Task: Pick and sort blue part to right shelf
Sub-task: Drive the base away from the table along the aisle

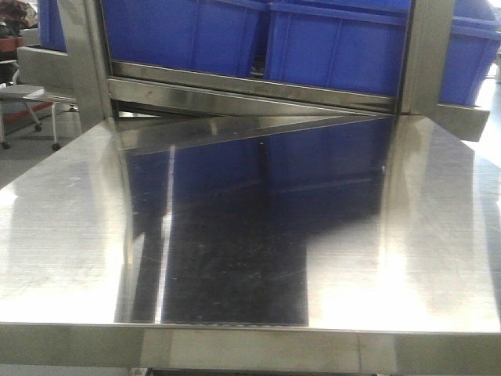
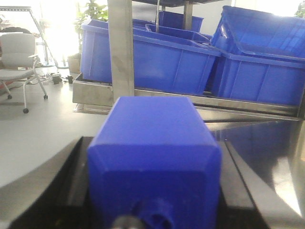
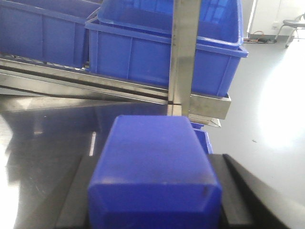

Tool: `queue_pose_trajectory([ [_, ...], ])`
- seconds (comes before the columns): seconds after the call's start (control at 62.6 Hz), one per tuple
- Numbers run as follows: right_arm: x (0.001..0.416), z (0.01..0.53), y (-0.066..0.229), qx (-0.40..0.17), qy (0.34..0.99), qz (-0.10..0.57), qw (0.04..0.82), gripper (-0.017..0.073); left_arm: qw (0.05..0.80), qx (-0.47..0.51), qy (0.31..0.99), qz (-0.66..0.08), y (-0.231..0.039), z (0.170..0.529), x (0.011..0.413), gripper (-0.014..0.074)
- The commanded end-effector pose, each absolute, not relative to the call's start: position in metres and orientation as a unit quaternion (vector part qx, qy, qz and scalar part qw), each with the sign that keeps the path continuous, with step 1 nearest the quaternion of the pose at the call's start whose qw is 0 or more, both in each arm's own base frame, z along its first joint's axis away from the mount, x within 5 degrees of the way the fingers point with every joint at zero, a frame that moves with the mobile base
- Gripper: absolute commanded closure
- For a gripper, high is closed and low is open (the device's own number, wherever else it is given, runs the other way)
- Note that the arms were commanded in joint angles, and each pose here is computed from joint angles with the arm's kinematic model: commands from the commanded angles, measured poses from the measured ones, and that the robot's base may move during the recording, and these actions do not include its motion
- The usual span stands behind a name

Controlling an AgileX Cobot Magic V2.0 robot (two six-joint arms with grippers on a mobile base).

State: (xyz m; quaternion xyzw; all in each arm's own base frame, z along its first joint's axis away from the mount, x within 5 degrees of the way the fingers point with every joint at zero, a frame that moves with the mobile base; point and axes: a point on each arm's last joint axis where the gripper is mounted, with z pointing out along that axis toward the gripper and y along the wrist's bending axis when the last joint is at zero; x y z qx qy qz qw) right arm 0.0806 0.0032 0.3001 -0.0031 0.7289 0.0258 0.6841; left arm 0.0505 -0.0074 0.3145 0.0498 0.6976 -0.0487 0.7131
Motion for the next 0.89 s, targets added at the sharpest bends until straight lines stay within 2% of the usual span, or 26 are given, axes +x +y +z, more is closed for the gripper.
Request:
queue_pose_trajectory([
  [0.0,0.0794,0.3191,0.0033,-0.009,0.685,0.022,0.728,0.0186,0.749,0.044,0.659,-0.053,-0.0070,0.3310,0.0490,0.0229],
  [0.879,0.0794,0.3191,0.0033,-0.009,0.685,0.022,0.728,0.0186,0.749,0.044,0.659,-0.053,-0.0070,0.3310,0.0490,0.0229],
])
